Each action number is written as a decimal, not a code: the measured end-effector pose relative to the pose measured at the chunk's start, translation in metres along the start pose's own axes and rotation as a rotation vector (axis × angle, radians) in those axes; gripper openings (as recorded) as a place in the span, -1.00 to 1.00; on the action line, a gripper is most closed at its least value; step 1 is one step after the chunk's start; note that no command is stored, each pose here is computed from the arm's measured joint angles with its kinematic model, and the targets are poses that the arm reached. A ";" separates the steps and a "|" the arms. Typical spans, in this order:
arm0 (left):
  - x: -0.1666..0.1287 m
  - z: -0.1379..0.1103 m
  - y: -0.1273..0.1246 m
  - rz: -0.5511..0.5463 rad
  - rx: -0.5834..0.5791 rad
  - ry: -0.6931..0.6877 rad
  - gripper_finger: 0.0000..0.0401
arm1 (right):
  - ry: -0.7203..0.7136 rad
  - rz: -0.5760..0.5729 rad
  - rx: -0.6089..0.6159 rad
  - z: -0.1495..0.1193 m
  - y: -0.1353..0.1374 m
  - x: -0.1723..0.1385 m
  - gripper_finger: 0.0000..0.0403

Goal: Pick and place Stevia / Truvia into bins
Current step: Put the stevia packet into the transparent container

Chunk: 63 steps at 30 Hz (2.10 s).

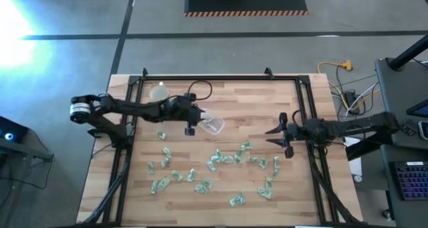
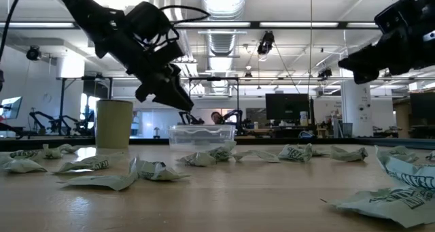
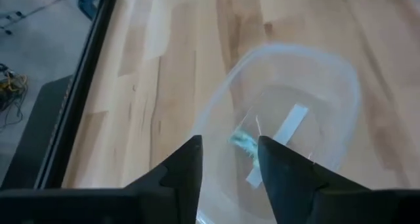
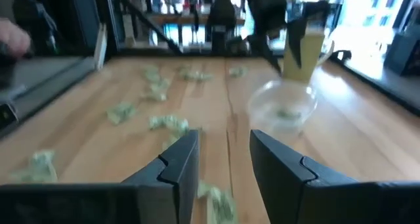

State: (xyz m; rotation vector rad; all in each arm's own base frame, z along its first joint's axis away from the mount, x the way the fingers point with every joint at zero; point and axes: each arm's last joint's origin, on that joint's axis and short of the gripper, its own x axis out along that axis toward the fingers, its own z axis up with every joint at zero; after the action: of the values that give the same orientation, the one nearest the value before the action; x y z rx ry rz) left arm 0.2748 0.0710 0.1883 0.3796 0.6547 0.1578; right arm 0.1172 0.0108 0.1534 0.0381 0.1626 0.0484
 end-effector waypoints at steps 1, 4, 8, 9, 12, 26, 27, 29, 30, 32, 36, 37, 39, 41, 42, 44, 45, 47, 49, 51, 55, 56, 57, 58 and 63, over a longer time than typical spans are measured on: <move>-0.002 0.002 -0.002 -0.005 0.002 -0.011 -0.32 | 0.024 -0.001 -0.002 -0.002 0.000 0.002 -0.37; -0.009 0.007 -0.009 -0.028 -0.003 -0.031 -0.32 | 0.070 -0.004 -0.009 -0.006 0.000 0.007 -0.37; -0.021 0.017 -0.020 -0.057 0.007 -0.079 -0.32 | 0.099 -0.007 -0.028 -0.009 0.000 0.013 -0.37; -0.023 0.019 -0.023 -0.066 0.004 -0.088 -0.32 | 0.114 -0.009 -0.028 -0.011 0.000 0.015 -0.37; -0.032 0.020 -0.030 -0.088 0.007 -0.111 -0.32 | 0.183 -0.046 -0.013 -0.014 -0.001 0.021 -0.37; -0.064 0.029 -0.052 -0.174 -0.045 -0.183 -0.32 | 0.539 -0.101 -0.022 -0.002 0.002 0.083 -0.37; -0.065 0.029 -0.054 -0.182 -0.048 -0.178 -0.32 | 0.587 -0.120 -0.015 -0.003 0.002 0.088 -0.37; -0.066 0.030 -0.058 -0.198 -0.048 -0.176 -0.32 | 0.668 -0.144 0.002 -0.005 0.002 0.095 -0.37; -0.066 0.030 -0.060 -0.205 -0.052 -0.174 -0.32 | 0.695 -0.155 0.004 -0.006 0.002 0.099 -0.37; -0.067 0.031 -0.062 -0.214 -0.053 -0.180 -0.32 | 0.727 -0.167 -0.003 -0.009 0.002 0.106 -0.37; -0.069 0.032 -0.067 -0.228 -0.045 -0.185 -0.32 | 0.776 -0.169 -0.014 -0.016 0.002 0.117 -0.37; -0.069 0.033 -0.069 -0.226 -0.048 -0.185 -0.32 | 0.784 -0.170 -0.015 -0.017 0.002 0.119 -0.37; -0.070 0.033 -0.071 -0.219 -0.058 -0.182 -0.32 | 0.799 -0.171 -0.015 -0.020 0.002 0.122 -0.37; -0.071 0.034 -0.072 -0.223 -0.057 -0.185 -0.32 | 0.803 -0.173 -0.012 -0.021 0.002 0.123 -0.37; -0.071 0.034 -0.073 -0.226 -0.057 -0.185 -0.32 | 0.806 -0.172 -0.011 -0.022 0.002 0.123 -0.37; -0.072 0.034 -0.075 -0.224 -0.068 -0.185 -0.32 | 0.809 -0.174 -0.004 -0.022 0.002 0.124 -0.37; -0.072 0.034 -0.075 -0.219 -0.073 -0.183 -0.32 | 0.809 -0.177 0.007 -0.022 0.002 0.123 -0.37; -0.072 0.035 -0.077 -0.214 -0.073 -0.182 -0.32 | 0.810 -0.179 0.013 -0.022 0.002 0.123 -0.40; -0.073 0.035 -0.078 -0.209 -0.071 -0.182 -0.32 | 0.809 -0.174 0.009 -0.021 0.003 0.123 -0.48; -0.074 0.036 -0.080 -0.209 -0.068 -0.184 -0.32 | 0.812 -0.161 -0.007 -0.022 0.004 0.123 -0.61; -0.074 0.036 -0.081 -0.211 -0.076 -0.184 -0.32 | 0.816 -0.142 -0.035 -0.021 0.005 0.122 -0.90; -0.074 0.036 -0.081 -0.211 -0.079 -0.183 -0.32 | 0.816 -0.141 -0.038 -0.021 0.005 0.123 -0.92; -0.074 0.036 -0.082 -0.211 -0.080 -0.183 -0.32 | 0.816 -0.142 -0.042 -0.020 0.005 0.123 -0.93; -0.074 0.036 -0.082 -0.206 -0.081 -0.182 -0.32 | 0.816 -0.144 -0.047 -0.020 0.005 0.123 -0.94; -0.073 0.030 -0.082 -0.175 -0.096 -0.108 -0.32 | 0.782 -0.169 -0.120 -0.010 0.004 0.126 -0.95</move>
State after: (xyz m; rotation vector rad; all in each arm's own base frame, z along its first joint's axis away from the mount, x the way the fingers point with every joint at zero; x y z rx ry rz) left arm 0.2375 -0.0320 0.2191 0.2352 0.5688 0.0024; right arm 0.2397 0.0218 0.1236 -0.1176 0.9426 -0.0992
